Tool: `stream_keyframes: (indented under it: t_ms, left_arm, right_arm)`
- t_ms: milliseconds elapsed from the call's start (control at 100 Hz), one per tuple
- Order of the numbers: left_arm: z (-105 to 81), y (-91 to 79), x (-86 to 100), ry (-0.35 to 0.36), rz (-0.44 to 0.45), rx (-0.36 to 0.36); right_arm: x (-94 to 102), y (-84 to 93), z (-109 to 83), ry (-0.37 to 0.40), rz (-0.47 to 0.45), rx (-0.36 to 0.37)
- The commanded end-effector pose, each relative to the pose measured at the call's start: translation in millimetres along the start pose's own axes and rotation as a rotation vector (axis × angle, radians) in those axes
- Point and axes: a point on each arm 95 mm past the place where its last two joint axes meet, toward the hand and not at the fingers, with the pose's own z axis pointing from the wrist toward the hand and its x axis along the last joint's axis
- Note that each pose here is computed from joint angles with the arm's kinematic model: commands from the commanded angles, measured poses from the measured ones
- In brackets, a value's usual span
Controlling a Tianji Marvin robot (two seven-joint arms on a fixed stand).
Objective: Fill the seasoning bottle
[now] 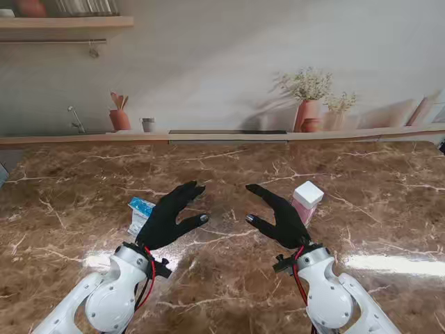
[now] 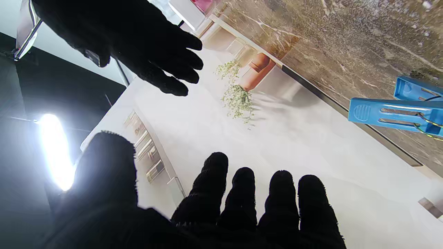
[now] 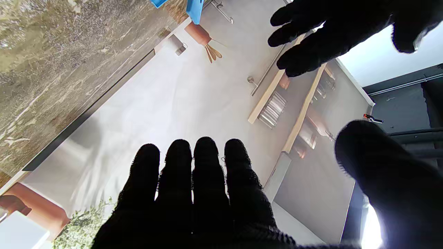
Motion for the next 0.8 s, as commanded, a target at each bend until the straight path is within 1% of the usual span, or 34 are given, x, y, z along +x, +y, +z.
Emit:
stream_keyframes:
  t_ms: [0, 210, 350, 510, 650, 790]
  left_arm:
    - [-4.3, 3.2, -2.6, -0.015, 0.002, -0.009]
    - [-8.4, 4.1, -5.3, -0.023, 0.008, -0.005]
    - [-8.9, 2.3, -6.2, -0.022, 0.014, -0.005]
    - [-10.2, 2.5, -7.3, -0.022, 0.021, -0.008]
    - [-9.4, 1.5, -9.3, -0.019, 0.024, 0.004]
    - [-7.6, 0.7, -10.0, -0.017, 0.03, 0.013]
  right_arm:
    - [-0.7, -5.8, -3.9, -0.013, 0.007, 0.014]
    - [-1.5, -6.0, -9.2, -0.018, 0.003, 0.018]
    - [0.4, 2.4, -13.7, -0.014, -0.014, -0.014]
    - [1.6, 20.0, -18.7, -0.021, -0.033, -0.085]
    - [0.8, 40.7, -26.6, -0.03, -0.076, -0.157]
    - [-9.3, 64.0, -37.3, -0.075, -0.141, -0.236]
